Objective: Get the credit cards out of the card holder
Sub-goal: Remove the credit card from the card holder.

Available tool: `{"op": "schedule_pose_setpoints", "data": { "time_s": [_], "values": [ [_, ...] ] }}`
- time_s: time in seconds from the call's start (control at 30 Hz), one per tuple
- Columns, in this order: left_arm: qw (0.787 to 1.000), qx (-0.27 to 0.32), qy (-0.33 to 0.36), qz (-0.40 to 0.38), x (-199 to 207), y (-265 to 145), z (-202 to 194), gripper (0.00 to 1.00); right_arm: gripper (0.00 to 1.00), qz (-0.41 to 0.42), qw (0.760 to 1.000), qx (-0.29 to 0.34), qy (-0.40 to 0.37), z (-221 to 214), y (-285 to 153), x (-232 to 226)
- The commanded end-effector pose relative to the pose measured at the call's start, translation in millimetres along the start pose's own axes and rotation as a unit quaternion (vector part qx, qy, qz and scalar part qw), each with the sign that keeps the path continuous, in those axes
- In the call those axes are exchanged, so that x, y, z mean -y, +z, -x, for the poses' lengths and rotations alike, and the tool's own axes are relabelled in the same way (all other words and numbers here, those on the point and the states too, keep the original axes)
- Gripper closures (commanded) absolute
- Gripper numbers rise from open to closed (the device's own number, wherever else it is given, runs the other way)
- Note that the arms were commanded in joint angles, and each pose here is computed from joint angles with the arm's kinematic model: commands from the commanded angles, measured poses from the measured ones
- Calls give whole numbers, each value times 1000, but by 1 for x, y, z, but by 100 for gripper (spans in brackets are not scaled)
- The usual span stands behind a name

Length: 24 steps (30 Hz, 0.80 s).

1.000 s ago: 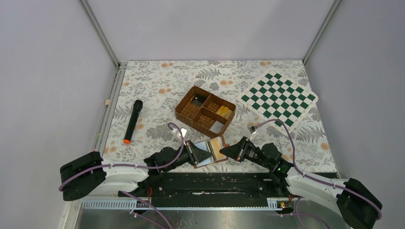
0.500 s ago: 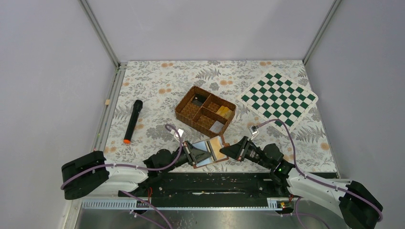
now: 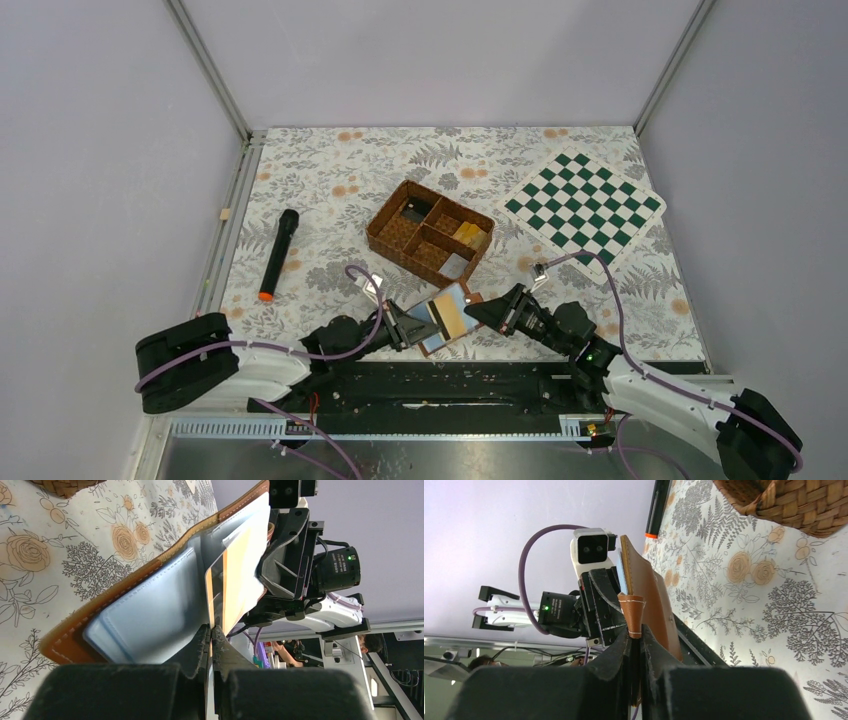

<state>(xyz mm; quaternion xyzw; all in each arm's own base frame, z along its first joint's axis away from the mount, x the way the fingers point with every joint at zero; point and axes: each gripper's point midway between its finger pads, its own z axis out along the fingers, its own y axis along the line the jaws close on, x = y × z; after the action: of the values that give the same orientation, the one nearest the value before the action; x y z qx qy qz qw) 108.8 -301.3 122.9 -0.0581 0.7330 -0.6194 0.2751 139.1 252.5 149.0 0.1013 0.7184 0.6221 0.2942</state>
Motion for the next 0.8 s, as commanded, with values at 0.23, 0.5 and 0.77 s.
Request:
{"op": "schedule_pose_setpoints", "data": {
  "time_s": [0.23,0.5,0.77],
  "values": [
    [998,10,-12,64,-44,-19,-4,100,100,-111,994,21,8,-9,-20,84],
    [990,14,-15,136,-78,-32,-6,100,100,-145,989,27,3,-8,-22,100],
    [981,22,1,191,-94,-37,-1,100,99,-191,981,32,-5,-8,-27,122]
  ]
}}
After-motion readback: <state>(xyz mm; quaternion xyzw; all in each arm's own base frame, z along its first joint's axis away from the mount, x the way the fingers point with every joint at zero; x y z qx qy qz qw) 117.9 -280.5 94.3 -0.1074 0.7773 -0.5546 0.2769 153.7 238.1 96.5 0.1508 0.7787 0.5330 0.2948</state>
